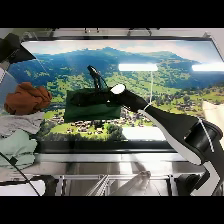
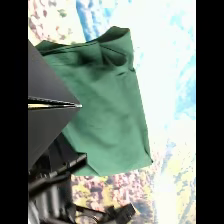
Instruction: Fold the shirts.
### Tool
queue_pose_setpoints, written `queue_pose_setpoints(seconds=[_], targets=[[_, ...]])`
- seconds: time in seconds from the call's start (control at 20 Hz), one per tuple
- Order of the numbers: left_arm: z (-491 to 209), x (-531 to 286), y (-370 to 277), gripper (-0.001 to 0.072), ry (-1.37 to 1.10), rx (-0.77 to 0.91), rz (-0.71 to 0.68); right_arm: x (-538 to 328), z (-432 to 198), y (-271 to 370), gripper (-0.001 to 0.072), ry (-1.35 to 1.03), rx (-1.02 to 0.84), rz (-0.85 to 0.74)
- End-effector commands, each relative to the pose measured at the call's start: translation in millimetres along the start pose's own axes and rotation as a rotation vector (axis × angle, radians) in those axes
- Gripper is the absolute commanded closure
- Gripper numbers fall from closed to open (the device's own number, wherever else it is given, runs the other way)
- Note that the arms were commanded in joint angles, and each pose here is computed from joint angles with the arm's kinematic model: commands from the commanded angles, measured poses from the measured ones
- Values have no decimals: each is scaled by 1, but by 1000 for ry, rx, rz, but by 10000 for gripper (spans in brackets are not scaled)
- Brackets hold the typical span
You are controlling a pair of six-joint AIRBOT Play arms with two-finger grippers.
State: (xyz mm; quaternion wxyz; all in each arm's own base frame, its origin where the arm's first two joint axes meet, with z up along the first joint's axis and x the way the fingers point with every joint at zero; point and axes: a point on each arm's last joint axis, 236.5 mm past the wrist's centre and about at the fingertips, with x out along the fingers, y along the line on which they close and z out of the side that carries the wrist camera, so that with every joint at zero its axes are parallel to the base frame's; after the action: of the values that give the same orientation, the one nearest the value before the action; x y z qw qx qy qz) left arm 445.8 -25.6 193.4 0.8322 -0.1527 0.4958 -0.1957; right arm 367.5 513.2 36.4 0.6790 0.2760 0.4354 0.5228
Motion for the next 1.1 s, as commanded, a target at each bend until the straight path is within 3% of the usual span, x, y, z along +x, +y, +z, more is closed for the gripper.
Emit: queue_pose_setpoints(seconds=[0.0,0.05,0.2,0.35,0.4,0.45,0.5,0.7,1.05], targets=[[-17,5,-3,686,47,6,-11,-37,4,23,607,90,4,103],[-26,11,-5,687,68,11,-19,-54,8,19,686,114,13,83],[-57,23,-5,686,132,3,-36,-121,8,-25,689,222,26,-115],[-87,30,-5,687,185,-17,-50,-203,3,-92,677,262,92,-431],[-92,31,-5,687,184,-23,-49,-224,-3,-115,510,259,148,-516],[-96,33,-5,687,172,-32,-45,-237,-9,-133,203,251,213,-568],[-98,36,-3,687,158,-40,-41,-242,-13,-151,20,229,272,-599],[-103,48,5,687,140,-74,-31,-215,-23,-194,18,176,408,-568],[-102,56,12,687,122,-92,-21,-117,-27,-183,21,96,519,-171]])
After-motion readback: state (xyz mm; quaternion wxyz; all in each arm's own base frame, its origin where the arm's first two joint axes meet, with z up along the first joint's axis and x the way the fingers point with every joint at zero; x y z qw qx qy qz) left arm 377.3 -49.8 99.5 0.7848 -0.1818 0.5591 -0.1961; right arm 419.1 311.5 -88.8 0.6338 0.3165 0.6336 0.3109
